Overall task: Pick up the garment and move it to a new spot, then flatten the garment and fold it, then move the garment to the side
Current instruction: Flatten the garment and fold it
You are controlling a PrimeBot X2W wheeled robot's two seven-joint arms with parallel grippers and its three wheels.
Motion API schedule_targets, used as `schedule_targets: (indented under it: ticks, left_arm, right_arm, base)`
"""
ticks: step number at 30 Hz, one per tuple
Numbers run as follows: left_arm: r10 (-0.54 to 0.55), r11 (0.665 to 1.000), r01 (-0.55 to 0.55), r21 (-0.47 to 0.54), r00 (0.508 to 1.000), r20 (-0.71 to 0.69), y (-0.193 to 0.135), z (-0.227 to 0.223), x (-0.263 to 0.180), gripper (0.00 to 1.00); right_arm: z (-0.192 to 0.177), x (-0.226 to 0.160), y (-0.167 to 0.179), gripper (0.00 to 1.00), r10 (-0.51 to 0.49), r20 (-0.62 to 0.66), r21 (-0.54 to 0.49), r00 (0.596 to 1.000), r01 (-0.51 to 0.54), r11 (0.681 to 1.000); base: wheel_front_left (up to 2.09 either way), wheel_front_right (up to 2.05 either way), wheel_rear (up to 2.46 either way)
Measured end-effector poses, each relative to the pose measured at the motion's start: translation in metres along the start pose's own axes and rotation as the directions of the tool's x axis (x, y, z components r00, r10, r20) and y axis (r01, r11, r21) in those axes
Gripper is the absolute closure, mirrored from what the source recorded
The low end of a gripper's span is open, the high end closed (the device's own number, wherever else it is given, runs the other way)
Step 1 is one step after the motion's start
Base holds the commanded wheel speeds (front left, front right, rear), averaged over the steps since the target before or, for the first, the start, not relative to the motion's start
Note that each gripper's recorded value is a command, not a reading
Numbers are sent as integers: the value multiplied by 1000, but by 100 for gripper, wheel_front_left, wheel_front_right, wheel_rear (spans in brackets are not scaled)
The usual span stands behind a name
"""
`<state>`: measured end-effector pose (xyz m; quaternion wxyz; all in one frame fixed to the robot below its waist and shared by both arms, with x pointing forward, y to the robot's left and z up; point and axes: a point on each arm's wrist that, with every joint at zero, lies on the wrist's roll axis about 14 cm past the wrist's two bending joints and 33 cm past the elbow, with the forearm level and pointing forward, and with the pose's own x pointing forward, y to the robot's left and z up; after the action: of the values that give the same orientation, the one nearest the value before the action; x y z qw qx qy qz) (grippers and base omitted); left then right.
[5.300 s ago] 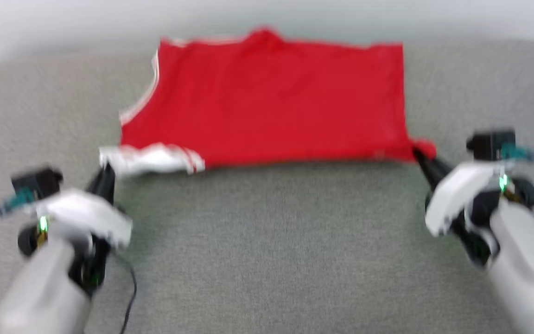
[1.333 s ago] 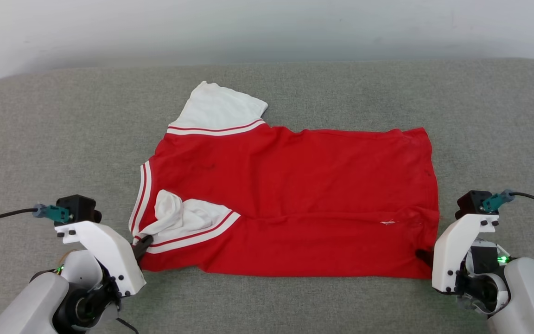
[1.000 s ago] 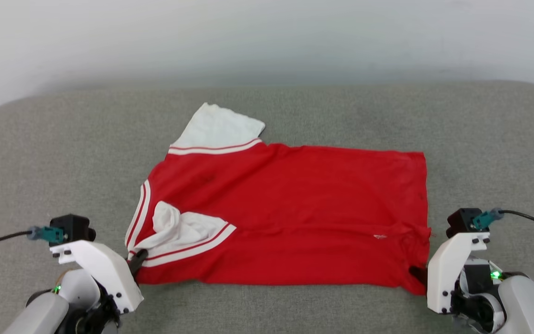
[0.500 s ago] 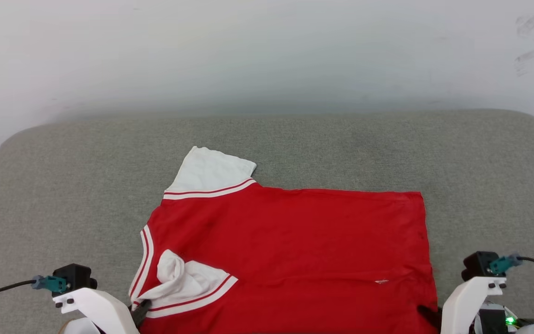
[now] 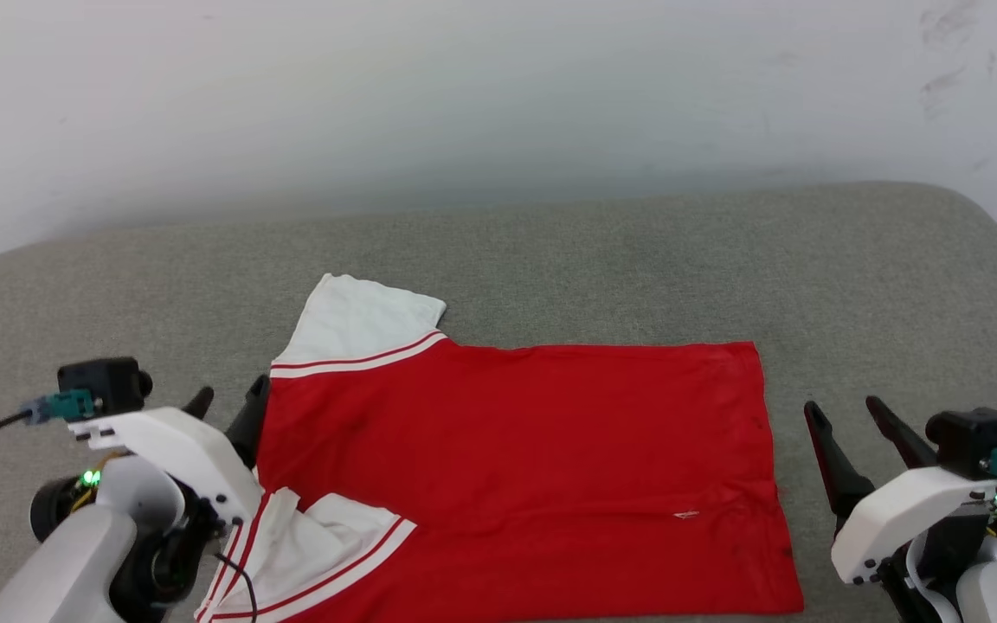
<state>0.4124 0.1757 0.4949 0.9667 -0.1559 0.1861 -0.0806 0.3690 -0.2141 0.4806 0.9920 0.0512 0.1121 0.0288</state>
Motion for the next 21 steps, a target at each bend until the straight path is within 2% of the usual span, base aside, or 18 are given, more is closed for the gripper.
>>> schedule_targets:
  ticks: [7, 11, 18, 21]
  left_arm:
    - [-76, 994, 72, 79, 996, 48, -25, 43, 51, 0]
    - [-112, 990, 110, 83, 994, 16, -36, 56, 88, 0]
    - [-158, 979, 176, 105, 974, -162, -46, 52, 151, 0]
    - [-136, 977, 175, 124, 951, -277, -39, 44, 174, 0]
  right_arm:
    - [48, 13, 2, 0, -19, 194, -32, 981, 26, 999]
    - [56, 20, 4, 0, -29, 226, -38, 974, 38, 999]
    - [49, 35, -2, 0, -61, 206, -20, 977, 67, 998]
    - [45, 42, -2, 0, -67, 191, -17, 979, 72, 997]
  base:
    - [0, 0, 0]
    - [0, 0, 0]
    - [0, 0, 0]
    - [0, 0, 0]
